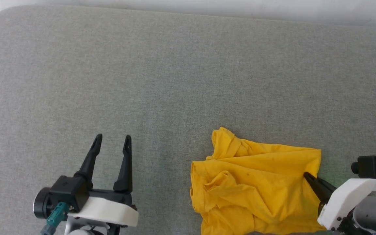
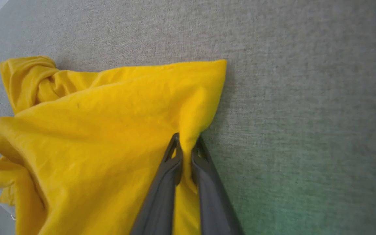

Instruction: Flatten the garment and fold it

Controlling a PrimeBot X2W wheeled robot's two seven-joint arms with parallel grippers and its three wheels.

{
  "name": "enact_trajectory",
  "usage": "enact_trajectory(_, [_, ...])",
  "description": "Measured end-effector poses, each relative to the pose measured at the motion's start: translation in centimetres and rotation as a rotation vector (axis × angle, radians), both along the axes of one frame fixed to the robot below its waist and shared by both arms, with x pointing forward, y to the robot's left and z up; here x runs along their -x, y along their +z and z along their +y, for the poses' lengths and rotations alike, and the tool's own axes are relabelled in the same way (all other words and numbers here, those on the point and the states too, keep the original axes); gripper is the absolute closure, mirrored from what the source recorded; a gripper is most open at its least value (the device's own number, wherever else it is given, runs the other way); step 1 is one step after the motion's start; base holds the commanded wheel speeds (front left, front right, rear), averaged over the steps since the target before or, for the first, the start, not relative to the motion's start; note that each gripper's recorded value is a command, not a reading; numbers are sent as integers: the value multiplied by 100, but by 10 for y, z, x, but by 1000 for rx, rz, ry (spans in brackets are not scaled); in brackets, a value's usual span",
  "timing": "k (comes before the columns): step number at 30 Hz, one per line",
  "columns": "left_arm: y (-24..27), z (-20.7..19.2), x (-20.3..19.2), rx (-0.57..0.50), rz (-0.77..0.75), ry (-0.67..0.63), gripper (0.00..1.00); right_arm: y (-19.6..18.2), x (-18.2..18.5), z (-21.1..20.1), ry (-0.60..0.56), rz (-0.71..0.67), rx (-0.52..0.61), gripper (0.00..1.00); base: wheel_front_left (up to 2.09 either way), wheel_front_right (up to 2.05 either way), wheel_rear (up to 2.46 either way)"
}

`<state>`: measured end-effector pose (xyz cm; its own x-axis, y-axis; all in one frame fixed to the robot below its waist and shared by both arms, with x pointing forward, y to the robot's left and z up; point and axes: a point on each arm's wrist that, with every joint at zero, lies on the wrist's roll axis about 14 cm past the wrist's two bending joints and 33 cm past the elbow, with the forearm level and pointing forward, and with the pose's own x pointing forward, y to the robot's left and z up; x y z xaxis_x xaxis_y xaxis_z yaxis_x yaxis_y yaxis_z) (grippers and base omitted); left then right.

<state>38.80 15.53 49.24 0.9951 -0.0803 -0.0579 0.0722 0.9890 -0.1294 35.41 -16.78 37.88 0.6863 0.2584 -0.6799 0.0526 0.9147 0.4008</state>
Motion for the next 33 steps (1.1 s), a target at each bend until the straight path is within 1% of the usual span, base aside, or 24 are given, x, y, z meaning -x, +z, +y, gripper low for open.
enact_trajectory(4, [15, -7, -10, -3, -59, -19, 0, 10, -9, -4, -6, -48, 10, 100, 0, 0, 0])
enact_trajectory(7, [23, -14, -16, -8, -93, -38, 0, 25, -22, -12, -9, -105, 39, 100, 0, 0, 0])
enact_trajectory(13, [29, -33, -29, -13, -113, -102, 0, 53, -44, -55, -35, -191, 171, 100, 0, 0, 0])
enact_trajectory(20, [32, -59, -46, -18, -122, -187, 0, 82, -56, -103, -53, -225, 327, 100, 0, 0, 0])
enact_trajectory(24, [30, -76, -55, -22, -121, -244, 0, 97, -59, -136, -99, -231, 402, 100, 0, 0, 0])
enact_trajectory(33, [23, -113, -75, -24, -128, -349, 0, 105, -58, -200, -191, -176, 541, 100, 0, 0, 0])
